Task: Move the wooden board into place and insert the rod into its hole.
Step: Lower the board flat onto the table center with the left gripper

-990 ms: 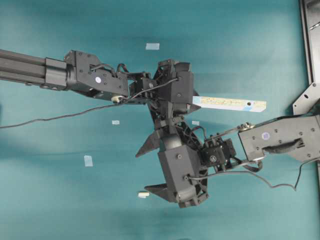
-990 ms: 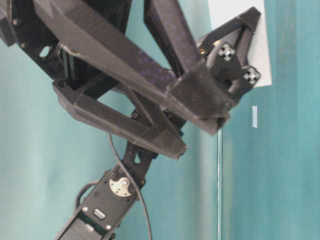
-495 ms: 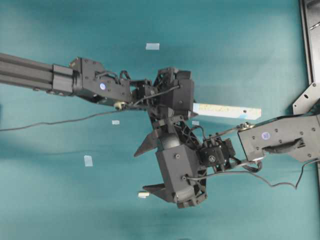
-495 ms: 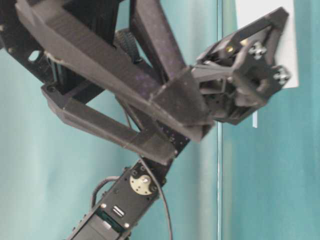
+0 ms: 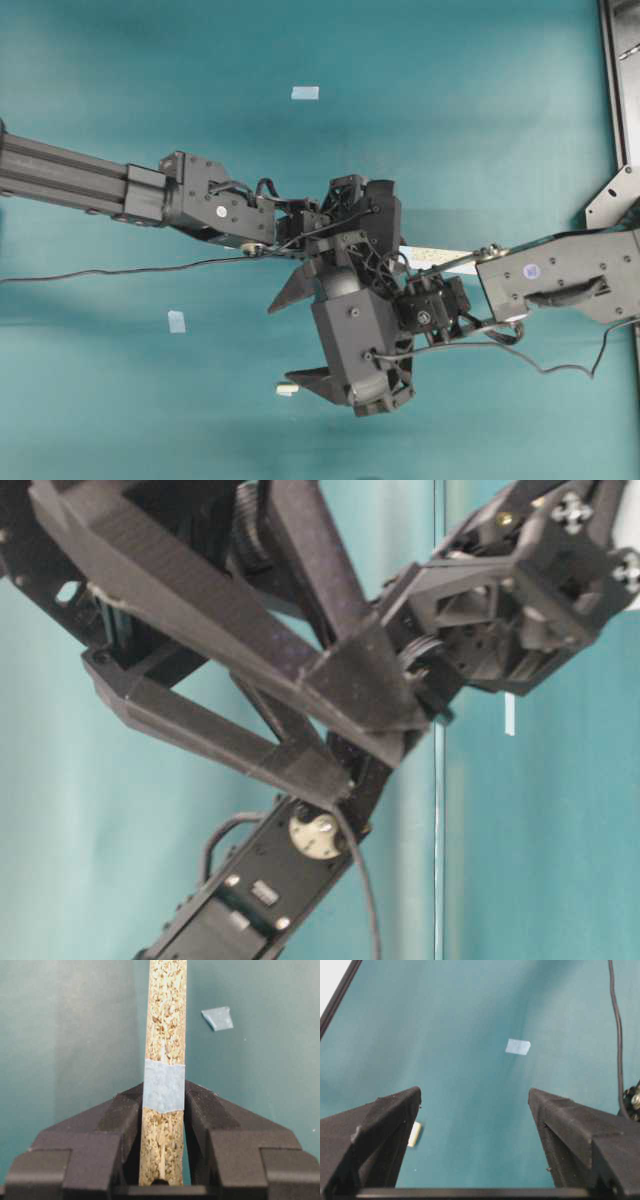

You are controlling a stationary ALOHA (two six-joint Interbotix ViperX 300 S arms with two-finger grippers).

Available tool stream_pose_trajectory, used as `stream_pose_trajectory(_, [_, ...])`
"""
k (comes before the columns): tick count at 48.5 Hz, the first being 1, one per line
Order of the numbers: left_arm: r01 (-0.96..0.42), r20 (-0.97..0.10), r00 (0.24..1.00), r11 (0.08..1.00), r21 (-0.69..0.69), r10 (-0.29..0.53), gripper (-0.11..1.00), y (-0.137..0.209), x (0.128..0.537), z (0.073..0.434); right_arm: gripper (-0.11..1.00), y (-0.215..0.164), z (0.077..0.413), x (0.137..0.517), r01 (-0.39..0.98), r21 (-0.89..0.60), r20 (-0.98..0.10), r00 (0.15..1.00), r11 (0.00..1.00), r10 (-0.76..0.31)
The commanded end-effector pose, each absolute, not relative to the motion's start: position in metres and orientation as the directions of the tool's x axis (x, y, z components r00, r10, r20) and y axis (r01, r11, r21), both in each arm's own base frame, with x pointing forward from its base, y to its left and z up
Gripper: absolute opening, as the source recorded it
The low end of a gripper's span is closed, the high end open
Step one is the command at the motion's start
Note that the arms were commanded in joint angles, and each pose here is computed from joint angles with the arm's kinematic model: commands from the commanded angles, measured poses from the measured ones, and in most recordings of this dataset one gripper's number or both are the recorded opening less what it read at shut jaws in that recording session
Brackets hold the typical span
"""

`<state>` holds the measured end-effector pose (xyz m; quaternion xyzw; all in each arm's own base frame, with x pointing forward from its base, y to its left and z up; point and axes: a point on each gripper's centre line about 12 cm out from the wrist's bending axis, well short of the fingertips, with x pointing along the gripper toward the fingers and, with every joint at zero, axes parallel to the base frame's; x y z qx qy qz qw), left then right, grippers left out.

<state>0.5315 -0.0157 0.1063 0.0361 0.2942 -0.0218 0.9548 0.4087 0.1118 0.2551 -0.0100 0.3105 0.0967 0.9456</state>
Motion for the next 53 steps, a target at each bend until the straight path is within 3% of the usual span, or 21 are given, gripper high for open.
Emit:
stream_pose_trajectory(1, [0.048, -0.513, 0.858, 0.998, 0.051, -0.015, 0.21, -0.013, 0.541, 0.127, 0.95, 0.112, 0.275, 0.409, -0.191, 0.047, -0.546, 0.817, 0.98, 0.185])
stream_pose_trajectory(20, [-0.007, -0.508, 0.861, 0.998, 0.056, 0.035, 0.21, 0.019, 0.539, 0.132, 0.95, 0.115, 0.272, 0.409, -0.196, 0.048, -0.553, 0.812, 0.98, 0.189])
stream_pose_trajectory(53, [0.021, -0.535, 0.845, 0.999, 0.048, 0.008, 0.21, 0.002, 0.54, 0.114, 0.95, 0.114, 0.268, 0.407, -0.195, 0.047, -0.562, 0.806, 0.98, 0.187])
